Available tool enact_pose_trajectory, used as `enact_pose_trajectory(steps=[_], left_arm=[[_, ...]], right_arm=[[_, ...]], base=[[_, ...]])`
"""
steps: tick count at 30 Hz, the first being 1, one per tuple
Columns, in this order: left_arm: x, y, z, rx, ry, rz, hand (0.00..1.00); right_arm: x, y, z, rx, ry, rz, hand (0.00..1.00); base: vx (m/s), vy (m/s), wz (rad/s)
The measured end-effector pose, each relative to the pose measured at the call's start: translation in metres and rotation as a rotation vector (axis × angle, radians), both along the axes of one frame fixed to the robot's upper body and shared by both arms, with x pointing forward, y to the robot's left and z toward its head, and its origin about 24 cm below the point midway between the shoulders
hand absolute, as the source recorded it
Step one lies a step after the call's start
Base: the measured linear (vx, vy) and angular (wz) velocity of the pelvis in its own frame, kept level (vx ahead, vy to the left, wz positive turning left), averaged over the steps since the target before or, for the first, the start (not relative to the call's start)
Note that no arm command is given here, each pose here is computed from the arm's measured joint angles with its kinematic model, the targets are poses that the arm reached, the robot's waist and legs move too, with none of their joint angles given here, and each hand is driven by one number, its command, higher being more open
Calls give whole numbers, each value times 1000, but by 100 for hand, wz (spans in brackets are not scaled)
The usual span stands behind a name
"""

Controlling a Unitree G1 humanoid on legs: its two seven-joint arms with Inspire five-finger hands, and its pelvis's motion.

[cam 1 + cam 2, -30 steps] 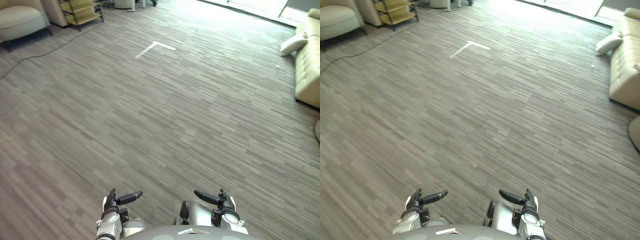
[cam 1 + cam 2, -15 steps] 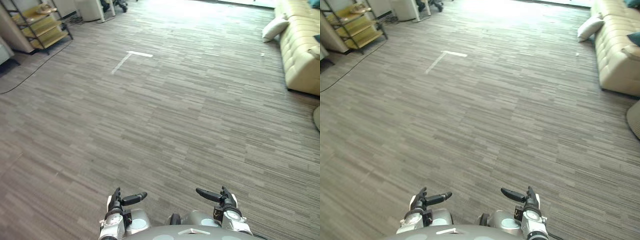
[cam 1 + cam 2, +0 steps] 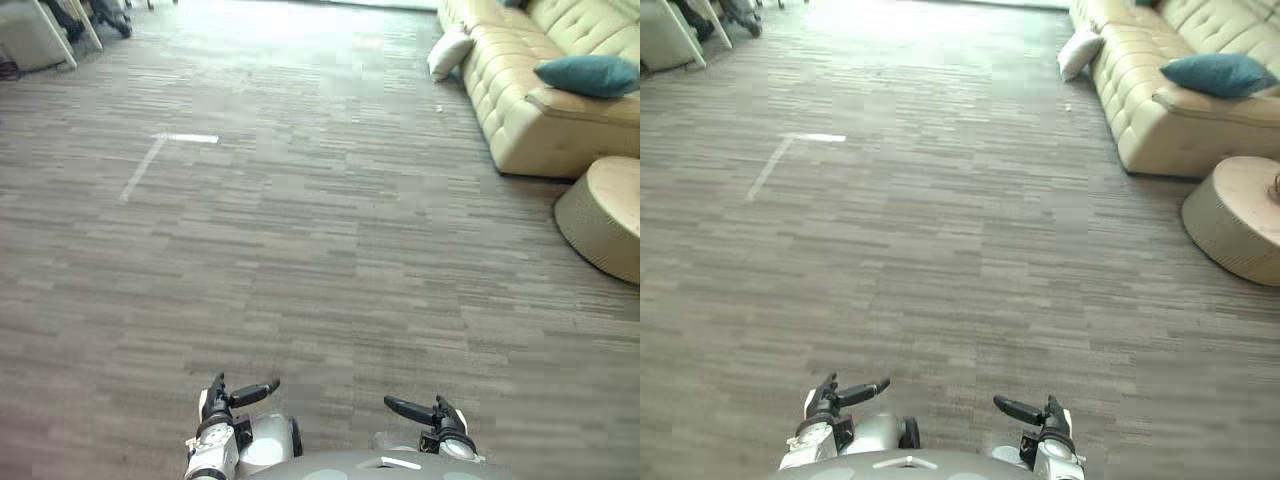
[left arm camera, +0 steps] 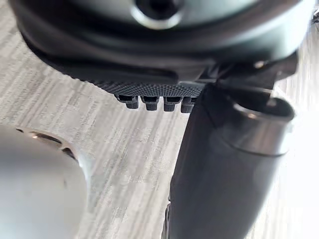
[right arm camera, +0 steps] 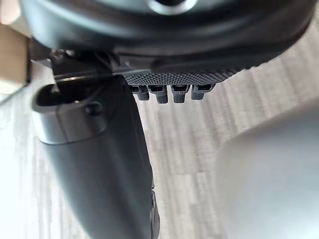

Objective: Pick up cushions and gather them together orderly.

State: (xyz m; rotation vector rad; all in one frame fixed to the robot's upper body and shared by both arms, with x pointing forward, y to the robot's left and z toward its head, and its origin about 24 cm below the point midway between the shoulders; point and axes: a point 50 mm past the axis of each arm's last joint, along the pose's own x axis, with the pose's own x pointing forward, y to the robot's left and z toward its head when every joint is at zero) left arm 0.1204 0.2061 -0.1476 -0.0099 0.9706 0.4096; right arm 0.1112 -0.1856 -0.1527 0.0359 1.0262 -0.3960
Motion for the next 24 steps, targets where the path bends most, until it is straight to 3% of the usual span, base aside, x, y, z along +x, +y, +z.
enact_pose_trajectory(steps=[10, 13, 17, 24], left_arm=[[-8, -24, -9, -50, 60, -120, 100], [-6, -26, -7, -69, 33, -77, 100], [6, -12, 3, -26, -51, -49, 100], [20, -11, 12, -14, -134, -47, 100]], right_arm=[[27, -16, 10, -34, -62, 6, 100], [26, -18, 10, -40, -50, 25, 100], [19, -8, 5, -20, -14, 57, 100], [5, -5, -2, -14, 55, 65, 100]], base=[[682, -171, 24], [525, -199, -14], [507, -92, -52], [539, 112, -59]])
